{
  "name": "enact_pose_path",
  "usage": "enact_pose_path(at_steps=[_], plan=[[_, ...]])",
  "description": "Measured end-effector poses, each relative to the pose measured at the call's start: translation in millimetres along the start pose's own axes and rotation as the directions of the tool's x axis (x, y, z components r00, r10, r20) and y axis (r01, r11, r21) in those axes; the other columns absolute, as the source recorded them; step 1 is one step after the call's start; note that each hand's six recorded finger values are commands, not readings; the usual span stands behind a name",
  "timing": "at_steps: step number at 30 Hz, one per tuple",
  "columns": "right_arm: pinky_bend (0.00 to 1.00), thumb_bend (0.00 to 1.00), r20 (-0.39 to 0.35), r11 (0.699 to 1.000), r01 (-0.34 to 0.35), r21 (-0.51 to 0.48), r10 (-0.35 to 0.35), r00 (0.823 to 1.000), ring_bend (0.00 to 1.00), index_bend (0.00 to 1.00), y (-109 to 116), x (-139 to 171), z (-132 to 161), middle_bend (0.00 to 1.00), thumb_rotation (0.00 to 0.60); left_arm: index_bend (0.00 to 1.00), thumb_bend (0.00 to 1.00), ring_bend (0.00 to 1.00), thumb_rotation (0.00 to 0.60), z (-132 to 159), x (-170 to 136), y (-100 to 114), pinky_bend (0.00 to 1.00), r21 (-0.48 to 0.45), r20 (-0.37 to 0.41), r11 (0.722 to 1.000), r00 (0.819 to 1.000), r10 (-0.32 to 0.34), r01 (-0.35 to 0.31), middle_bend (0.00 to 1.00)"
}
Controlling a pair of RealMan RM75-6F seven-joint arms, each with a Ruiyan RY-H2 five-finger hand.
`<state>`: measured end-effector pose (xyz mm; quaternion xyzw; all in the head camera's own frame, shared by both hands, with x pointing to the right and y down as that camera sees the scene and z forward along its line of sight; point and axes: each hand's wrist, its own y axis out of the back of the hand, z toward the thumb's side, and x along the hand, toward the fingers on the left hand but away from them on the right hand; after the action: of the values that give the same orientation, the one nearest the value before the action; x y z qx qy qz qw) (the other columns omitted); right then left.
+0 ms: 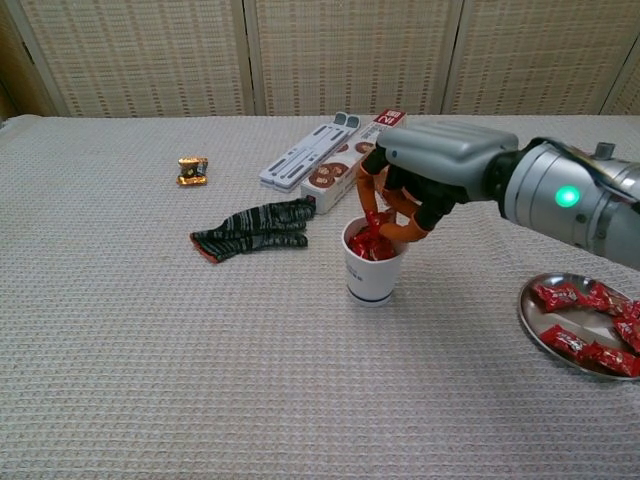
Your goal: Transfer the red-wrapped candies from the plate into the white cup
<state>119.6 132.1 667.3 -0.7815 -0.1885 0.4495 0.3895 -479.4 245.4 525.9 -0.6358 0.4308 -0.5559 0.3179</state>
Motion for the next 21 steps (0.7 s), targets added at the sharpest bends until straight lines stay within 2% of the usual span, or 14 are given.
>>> enact_pose_path(at_steps=[4,9,14,21], plan=[[1.00,0.32,-0.016,1.000,-0.001,-0.005,0.001,1.000,0.81,0.59,-4.9,-10.4,8.8,0.82,0.600,0.35,0.42,0.27,0.600,0.1,0.3,0.3,0.28,0.000,0.000,1.000,1.000,0.000,0.000,0.24],[1.00,0.23,-0.027,1.000,0.008,-0.009,-0.008,1.000,0.81,0.49,-5.4,-11.7,11.5,0.82,0.600,0.35,0.42,0.27,0.600,-0.3,0.8,0.1,0.28,0.000,-0.001,1.000,1.000,0.000,0.000,0.25],[1.00,0.17,-0.024,1.000,0.029,0.005,-0.029,0.999,0.81,0.43,-1.4,-9.4,8.6,0.82,0.600,0.35,0.42,0.27,0.600,-0.2,0.4,-0.6,0.28,0.001,-0.001,1.000,1.000,-0.003,0.003,0.25],[1.00,0.15,-0.004,0.999,0.040,0.018,-0.040,0.999,0.81,0.37,3.5,-0.8,-2.6,0.82,0.600,0.34,0.42,0.27,0.600,-0.3,0.3,0.0,0.28,-0.002,-0.001,1.000,1.000,-0.001,0.001,0.25]])
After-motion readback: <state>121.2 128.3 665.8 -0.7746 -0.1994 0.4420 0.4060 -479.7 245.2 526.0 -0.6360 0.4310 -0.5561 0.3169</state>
